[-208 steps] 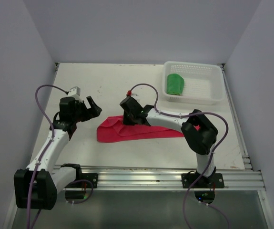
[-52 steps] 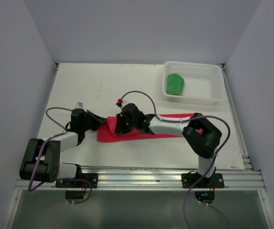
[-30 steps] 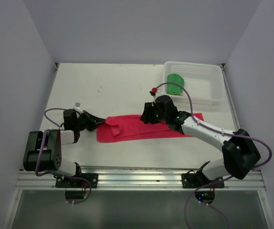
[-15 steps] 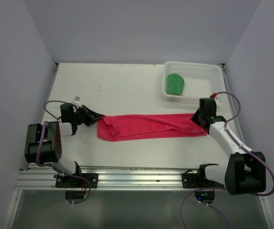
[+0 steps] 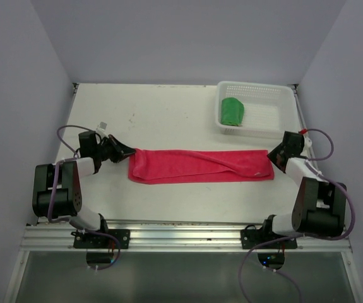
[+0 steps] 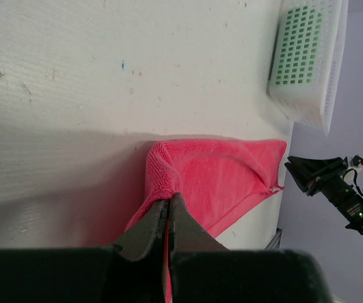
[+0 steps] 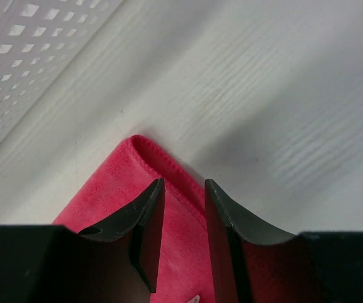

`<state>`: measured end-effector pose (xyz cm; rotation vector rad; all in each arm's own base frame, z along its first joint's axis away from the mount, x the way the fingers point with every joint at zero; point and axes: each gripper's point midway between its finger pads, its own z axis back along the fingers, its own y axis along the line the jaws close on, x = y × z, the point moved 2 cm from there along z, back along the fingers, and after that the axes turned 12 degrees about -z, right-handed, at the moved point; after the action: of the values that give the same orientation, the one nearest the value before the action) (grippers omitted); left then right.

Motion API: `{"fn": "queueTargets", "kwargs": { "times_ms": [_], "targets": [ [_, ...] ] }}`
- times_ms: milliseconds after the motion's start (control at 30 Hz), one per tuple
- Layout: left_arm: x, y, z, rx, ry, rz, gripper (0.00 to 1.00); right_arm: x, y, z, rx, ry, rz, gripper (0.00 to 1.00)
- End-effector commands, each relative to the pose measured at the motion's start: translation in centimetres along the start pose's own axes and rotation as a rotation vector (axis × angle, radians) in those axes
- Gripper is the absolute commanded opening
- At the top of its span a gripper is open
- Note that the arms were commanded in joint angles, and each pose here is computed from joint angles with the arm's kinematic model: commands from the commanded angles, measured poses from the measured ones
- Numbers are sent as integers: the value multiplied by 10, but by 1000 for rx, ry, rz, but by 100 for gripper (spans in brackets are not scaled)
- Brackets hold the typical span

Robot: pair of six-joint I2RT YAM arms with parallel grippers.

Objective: Roll the towels
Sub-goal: Fold the towel

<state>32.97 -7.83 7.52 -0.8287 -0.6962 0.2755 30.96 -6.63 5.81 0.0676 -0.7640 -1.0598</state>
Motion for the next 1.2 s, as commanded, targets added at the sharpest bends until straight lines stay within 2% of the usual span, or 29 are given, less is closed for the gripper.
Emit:
{"fn": "queueTargets", "kwargs": {
  "times_ms": [0,433,700,833,867,1033,1100,1167],
  "targets": [
    [7,-3,1,-25,-9,-28,0,9,33,-14,157,-13,17,36],
    [13,-3,3,1,-14,-57,0,15,48,-29,195,-15,65,36],
    [17,-5,3,1,-14,-63,0,4,48,-42,196,41,81,35],
    [18,-6,3,1,-14,-68,0,6,50,-42,202,36,88,27],
    [18,-6,3,0,-13,-68,0,6,50,-43,200,36,87,21],
    [19,-7,4,3,-10,-77,0,14,56,-32,225,12,97,5],
    [20,-9,5,4,-11,-83,0,20,60,-23,237,0,97,0],
    [23,-12,7,1,-15,-92,0,25,63,-16,242,-6,101,0]
  ]
}}
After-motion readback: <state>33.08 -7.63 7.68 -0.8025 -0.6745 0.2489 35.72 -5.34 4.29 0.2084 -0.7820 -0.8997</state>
